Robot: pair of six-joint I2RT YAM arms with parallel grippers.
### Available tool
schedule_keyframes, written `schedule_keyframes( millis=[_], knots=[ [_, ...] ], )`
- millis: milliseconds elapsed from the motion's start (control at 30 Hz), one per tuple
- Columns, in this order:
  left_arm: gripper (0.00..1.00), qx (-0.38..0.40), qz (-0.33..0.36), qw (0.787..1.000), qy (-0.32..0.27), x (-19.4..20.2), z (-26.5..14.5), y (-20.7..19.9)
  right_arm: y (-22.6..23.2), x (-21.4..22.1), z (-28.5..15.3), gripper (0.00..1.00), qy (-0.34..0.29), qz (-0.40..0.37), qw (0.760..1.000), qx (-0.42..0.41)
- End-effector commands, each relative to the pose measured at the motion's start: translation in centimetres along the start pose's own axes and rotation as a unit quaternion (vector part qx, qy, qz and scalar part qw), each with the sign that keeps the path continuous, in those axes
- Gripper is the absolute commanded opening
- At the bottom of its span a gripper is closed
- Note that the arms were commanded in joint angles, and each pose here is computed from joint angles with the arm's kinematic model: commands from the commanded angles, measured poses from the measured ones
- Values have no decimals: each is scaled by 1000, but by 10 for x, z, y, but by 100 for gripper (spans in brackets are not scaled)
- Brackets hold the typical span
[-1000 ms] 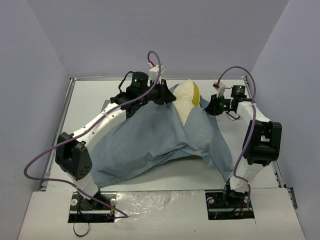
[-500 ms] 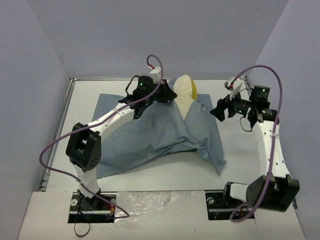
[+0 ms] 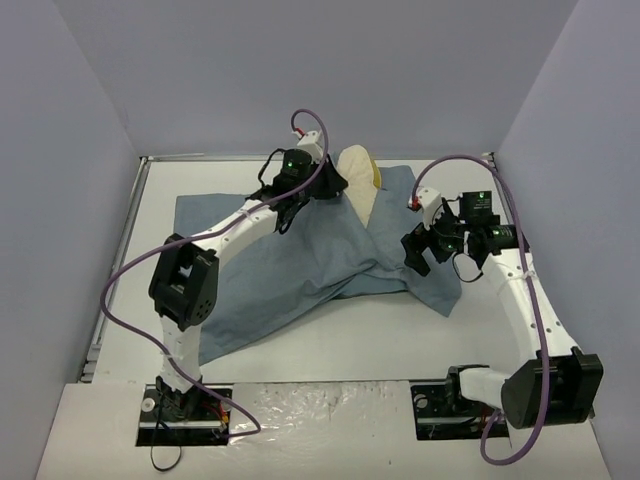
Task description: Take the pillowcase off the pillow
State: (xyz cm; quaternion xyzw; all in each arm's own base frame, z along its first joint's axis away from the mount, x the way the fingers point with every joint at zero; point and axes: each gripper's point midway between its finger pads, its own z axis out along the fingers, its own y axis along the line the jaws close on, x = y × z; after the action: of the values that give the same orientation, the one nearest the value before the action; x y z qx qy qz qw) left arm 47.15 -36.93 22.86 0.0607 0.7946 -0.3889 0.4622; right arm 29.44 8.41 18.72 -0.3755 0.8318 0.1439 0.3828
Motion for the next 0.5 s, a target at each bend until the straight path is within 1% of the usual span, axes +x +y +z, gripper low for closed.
schedule_keyframes(
  millis=[0, 100, 167, 267, 300, 367, 433, 467],
  knots=[
    [2, 64, 23, 990, -120, -96, -41, -63, -36, 24, 9, 100, 57, -3, 995, 84],
    [2, 63, 23, 990, -124, -100, -47, -62, -48, 31, 19, 100, 71, -11, 993, 96],
    [2, 63, 20, 990, -126, -103, -51, -61, -50, 37, 28, 98, 79, -26, 993, 87],
    [2, 66, 18, 989, -129, -106, -57, -61, -41, 43, 38, 91, 79, -56, 994, 48],
    [2, 67, 16, 989, -130, -108, -59, -61, -37, 47, 42, 88, 79, -62, 994, 33],
    [2, 72, 14, 988, -133, -110, -64, -63, -30, 48, 47, 84, 68, -92, 993, 6],
    [2, 77, 14, 988, -136, -115, -71, -67, -28, 52, 51, 69, 73, -96, 993, -4],
    [2, 75, 14, 988, -137, -116, -74, -66, -28, 52, 52, 57, 74, -109, 991, -10]
  ],
)
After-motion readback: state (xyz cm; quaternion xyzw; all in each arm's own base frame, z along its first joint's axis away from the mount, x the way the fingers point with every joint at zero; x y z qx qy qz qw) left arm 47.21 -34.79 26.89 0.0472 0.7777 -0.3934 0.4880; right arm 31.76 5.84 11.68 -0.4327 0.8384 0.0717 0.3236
